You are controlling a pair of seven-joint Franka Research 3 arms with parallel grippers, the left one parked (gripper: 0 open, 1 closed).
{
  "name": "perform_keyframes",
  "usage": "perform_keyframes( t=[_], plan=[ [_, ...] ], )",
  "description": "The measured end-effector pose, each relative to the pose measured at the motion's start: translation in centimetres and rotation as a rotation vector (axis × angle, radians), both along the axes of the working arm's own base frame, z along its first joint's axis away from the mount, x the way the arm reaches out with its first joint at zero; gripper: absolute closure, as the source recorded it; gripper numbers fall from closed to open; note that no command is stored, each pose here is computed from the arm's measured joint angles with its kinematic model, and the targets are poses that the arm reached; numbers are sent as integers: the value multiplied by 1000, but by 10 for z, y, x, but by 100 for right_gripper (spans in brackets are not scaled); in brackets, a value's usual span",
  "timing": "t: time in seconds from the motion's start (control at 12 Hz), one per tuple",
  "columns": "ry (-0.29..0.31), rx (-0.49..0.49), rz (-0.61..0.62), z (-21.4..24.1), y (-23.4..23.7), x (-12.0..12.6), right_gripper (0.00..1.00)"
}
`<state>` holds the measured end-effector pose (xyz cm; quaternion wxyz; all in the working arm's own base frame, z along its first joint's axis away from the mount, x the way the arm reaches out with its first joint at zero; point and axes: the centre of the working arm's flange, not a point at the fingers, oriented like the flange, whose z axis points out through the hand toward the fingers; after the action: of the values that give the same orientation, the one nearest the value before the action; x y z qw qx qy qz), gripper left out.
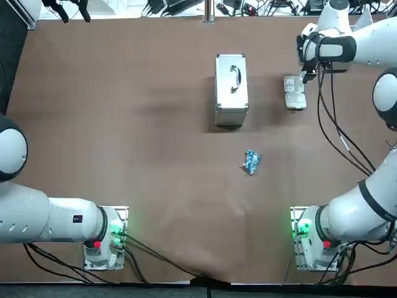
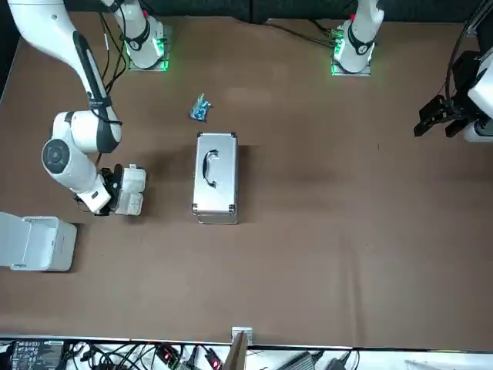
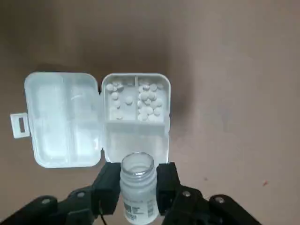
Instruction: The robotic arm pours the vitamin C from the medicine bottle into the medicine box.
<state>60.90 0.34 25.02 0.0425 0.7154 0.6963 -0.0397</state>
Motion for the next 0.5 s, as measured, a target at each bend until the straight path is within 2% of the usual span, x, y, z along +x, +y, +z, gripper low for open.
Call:
perform_keyframes(
  t=[0.5],
  plan=[
    [-40,-147,-11,-3,33,-10,57]
  ],
)
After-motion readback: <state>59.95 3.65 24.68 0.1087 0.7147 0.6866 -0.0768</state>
